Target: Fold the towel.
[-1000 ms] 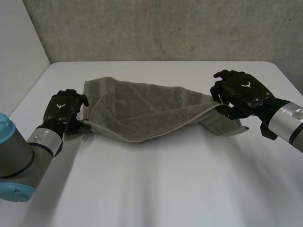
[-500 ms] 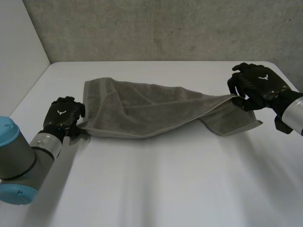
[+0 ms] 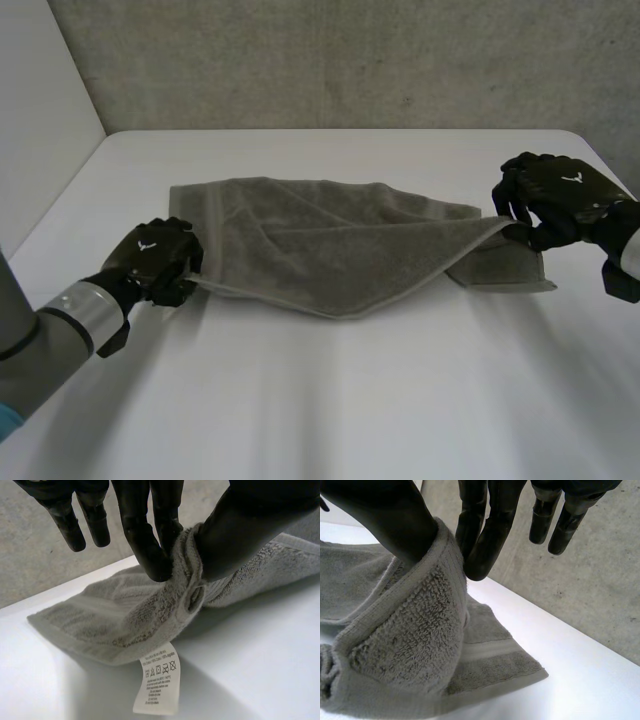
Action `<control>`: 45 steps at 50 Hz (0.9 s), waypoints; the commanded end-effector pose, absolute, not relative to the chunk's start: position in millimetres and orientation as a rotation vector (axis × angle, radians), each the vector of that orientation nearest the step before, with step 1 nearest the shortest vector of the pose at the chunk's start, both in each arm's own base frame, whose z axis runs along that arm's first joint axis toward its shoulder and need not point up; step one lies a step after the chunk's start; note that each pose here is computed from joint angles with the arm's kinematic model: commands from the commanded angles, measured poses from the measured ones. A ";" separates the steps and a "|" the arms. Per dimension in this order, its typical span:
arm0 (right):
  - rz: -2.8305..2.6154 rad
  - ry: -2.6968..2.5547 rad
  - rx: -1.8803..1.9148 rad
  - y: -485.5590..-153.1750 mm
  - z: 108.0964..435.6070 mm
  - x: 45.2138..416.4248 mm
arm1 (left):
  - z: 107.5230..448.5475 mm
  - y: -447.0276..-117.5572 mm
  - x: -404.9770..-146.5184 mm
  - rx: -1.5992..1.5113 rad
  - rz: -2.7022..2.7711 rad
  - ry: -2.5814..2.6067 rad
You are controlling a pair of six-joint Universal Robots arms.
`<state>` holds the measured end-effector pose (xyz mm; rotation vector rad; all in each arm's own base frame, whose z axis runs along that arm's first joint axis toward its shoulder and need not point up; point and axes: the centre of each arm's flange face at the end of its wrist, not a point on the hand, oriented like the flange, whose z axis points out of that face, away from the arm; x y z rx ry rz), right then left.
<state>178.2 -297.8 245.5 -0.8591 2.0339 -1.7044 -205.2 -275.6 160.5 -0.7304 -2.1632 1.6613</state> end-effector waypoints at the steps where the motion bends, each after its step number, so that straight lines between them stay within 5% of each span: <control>1: -1.685 2.026 -0.905 -288.8 258.6 168.0 | 196.6 -265.8 -199.4 -0.747 1.689 -2.117; 13: -1.646 2.106 -1.240 -274.3 280.4 138.1 | 265.1 -279.0 -162.8 -0.704 1.862 -2.074; 19: -1.561 2.165 -1.482 -307.1 255.2 144.7 | 267.4 -314.2 -151.1 -0.691 1.902 -2.075; 25: -1.771 1.891 -1.708 -334.5 254.7 217.1 | 254.4 -356.6 -195.8 -0.850 1.920 -1.991; 28: -1.922 1.846 -1.669 -350.9 261.7 224.9 | 261.0 -385.7 -214.3 -0.819 2.091 -1.936; 31: -2.296 1.742 -1.404 -383.2 298.5 230.8 | 282.6 -410.7 -227.8 -0.743 2.335 -1.791; 33: -2.626 1.545 -1.013 -404.0 353.7 221.4 | 300.6 -416.9 -234.6 -0.702 2.455 -1.672; 34: -2.627 1.544 -1.012 -404.0 354.0 221.4 | 321.2 -418.4 -241.0 -0.665 2.556 -1.533; 36: -2.754 1.311 -0.741 -400.0 405.8 214.1 | 343.0 -417.1 -244.4 -0.621 2.644 -1.396; 42: -2.769 1.186 -0.701 -385.3 441.5 213.1 | 426.3 -389.7 -236.6 -0.449 2.813 -0.988; 45: -2.732 1.181 -0.753 -378.8 444.8 216.0 | 436.1 -388.1 -228.9 -0.431 2.822 -0.950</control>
